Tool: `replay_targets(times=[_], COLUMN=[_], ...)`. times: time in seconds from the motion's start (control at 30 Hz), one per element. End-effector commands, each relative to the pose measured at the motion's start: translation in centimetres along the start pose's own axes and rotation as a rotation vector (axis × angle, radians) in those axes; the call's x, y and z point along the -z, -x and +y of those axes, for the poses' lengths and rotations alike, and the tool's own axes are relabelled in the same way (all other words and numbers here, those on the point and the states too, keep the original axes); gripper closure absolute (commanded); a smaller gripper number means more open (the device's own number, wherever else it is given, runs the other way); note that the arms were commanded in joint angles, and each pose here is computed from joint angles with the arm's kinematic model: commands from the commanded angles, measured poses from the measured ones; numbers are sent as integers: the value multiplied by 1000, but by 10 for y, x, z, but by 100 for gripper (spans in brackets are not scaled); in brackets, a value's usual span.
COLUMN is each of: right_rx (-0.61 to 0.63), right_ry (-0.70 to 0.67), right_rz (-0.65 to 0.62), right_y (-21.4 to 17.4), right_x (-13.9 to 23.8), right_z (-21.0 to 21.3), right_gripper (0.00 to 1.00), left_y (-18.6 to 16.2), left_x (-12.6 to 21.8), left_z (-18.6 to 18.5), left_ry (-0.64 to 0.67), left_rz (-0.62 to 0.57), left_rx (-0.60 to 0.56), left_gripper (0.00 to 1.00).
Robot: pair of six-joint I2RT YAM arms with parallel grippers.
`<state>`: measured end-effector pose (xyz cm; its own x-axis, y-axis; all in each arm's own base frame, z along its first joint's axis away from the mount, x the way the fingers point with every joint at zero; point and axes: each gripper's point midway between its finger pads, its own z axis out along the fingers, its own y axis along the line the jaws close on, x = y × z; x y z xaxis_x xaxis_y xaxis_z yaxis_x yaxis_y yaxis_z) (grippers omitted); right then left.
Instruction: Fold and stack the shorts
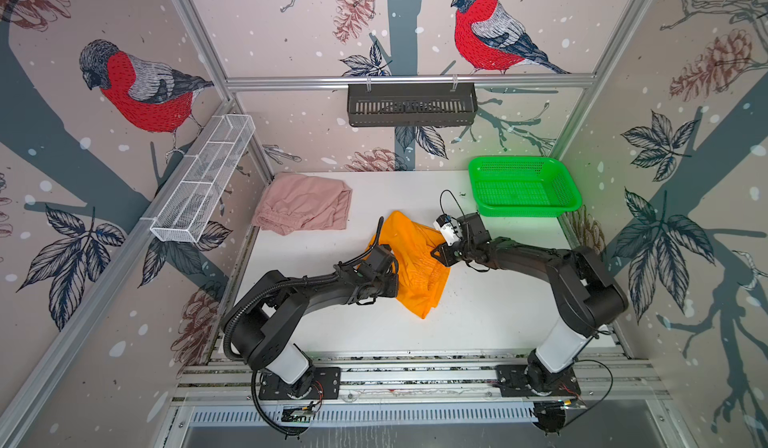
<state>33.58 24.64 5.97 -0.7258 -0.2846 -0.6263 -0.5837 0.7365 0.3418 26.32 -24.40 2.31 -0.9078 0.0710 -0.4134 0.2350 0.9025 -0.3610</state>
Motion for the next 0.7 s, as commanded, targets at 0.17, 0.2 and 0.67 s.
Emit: replay_targets(times=[0.17,0.2,0.67], right_rx=[-74,-83,-205], right_ry=[-3,-25,-44], right_rz=[-65,-79,-18], right_y=[-34,-34,-19], right_x=[30,37,50], right_z=[42,44,31], right_gripper=[54,53,41], left_y=[32,36,32], left_x=[7,11,64], left_z=[48,49,-23], left_ry=[159,179,-246], left_rz=[-14,-7,-63], left_rx=[-82,-91,124], left_gripper=[76,76,19])
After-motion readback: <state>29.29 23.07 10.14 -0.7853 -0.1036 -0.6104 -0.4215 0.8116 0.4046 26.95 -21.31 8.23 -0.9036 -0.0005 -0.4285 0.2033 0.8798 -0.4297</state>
